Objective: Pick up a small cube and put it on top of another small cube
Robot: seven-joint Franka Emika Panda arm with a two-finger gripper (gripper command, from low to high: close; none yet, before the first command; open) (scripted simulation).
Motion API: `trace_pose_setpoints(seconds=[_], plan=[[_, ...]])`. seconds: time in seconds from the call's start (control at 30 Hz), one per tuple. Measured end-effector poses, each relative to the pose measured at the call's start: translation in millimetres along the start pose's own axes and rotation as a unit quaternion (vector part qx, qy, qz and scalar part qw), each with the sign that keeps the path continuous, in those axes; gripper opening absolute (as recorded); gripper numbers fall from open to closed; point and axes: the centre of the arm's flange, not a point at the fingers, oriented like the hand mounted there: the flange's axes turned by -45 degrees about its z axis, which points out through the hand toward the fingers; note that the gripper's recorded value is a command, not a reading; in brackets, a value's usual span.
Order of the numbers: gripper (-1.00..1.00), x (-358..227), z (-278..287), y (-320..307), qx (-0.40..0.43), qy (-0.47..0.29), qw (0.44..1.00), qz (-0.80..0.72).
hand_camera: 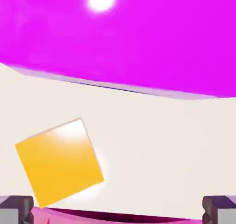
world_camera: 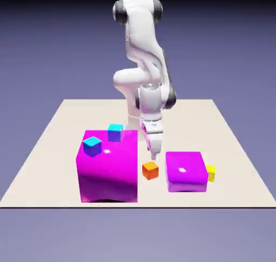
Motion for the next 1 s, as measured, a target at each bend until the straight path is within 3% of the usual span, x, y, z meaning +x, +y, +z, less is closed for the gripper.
trace_pose_setpoints(seconds=[0.17, 0.43, 0.47, 0.83, 1.0], plan=[[0.0, 6.9, 23.8, -13.1, 0.042, 0.003, 0.993, -0.111], [0.0, 6.0, 84.9, -17.3, 0.042, 0.003, 0.993, -0.11], [-1.0, 6.3, 93.5, -19.2, 0.042, 0.003, 0.993, -0.11], [-1.0, 4.4, 23.9, -13.5, 0.043, 0.003, 0.993, -0.107], [-1.0, 3.3, -49.5, 58.0, -0.004, -0.026, 0.99, -0.139]])
